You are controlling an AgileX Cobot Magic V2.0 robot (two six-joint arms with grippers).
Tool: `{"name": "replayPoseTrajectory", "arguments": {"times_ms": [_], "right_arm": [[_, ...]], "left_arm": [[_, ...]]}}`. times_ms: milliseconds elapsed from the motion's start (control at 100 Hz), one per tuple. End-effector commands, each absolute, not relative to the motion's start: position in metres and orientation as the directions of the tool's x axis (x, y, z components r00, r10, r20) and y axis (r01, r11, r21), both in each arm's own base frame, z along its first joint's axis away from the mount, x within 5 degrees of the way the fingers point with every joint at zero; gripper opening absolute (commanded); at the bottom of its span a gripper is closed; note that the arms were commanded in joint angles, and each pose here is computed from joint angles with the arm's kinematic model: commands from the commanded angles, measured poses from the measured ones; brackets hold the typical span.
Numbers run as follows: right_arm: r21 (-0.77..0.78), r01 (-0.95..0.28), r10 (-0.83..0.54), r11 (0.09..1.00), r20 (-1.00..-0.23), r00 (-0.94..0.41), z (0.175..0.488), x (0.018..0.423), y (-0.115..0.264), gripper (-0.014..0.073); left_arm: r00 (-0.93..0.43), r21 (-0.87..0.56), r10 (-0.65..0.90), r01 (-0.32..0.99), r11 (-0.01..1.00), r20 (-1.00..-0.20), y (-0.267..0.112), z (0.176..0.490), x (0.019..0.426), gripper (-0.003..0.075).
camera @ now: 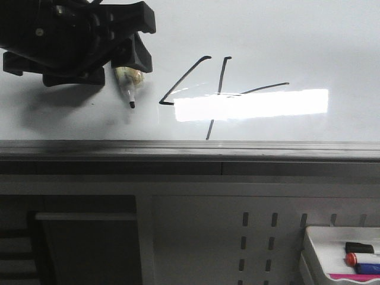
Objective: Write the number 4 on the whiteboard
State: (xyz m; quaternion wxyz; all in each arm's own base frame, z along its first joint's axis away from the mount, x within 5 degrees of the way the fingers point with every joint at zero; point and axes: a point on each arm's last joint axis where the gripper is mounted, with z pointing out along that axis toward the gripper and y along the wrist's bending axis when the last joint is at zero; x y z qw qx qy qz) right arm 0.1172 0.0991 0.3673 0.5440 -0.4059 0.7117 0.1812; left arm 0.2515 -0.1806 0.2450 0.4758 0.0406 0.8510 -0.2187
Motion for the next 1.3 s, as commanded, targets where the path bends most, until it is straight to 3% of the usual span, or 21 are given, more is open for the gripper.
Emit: {"name": "replayPoseTrajectory", "arguments": {"times_ms": [0, 250, 650, 730, 840, 1010, 1290], "right_arm": [[-0.183, -0.745, -0.316, 0.642, -0.948, -0.039, 0.382, 0.118, 0.097, -0.0062], [-0.184, -0.743, -0.314, 0.644, -0.949, -0.037, 0.382, 0.118, 0.097, -0.0062], [-0.193, -0.716, -0.288, 0.67, -0.958, -0.011, 0.386, 0.12, 0.095, -0.0062], [-0.203, -0.699, -0.272, 0.686, -0.962, 0.013, 0.39, 0.12, 0.093, -0.0061], [-0.28, -0.668, -0.305, 0.689, -0.949, 0.083, 0.394, 0.11, 0.084, -0.0044], [-0.349, -0.587, -0.29, 0.731, -0.937, 0.197, 0.377, 0.077, 0.06, -0.0043], [-0.35, -0.493, -0.204, 0.797, -0.923, 0.325, 0.308, 0.032, 0.028, -0.0043]], "left_arm": [[-0.482, -0.341, -0.199, 0.228, 0.912, -0.853, -0.173, 0.256, 0.26, 0.0524], [-0.452, -0.364, -0.224, 0.251, 0.897, -0.864, -0.17, 0.273, 0.254, 0.0524], [-0.282, -0.4, -0.301, 0.424, 0.812, -0.911, -0.14, 0.355, 0.201, 0.0506], [-0.203, -0.357, -0.295, 0.467, 0.809, -0.934, -0.13, 0.372, 0.187, 0.042], [-0.067, -0.213, -0.21, 0.527, 0.823, -0.975, -0.114, 0.387, 0.162, 0.0227], [0.052, -0.021, -0.067, 0.612, 0.791, -0.996, -0.089, 0.383, 0.116, -0.0019], [0.048, 0.028, -0.008, 0.698, 0.716, -0.999, -0.064, 0.334, 0.065, -0.002]]}}
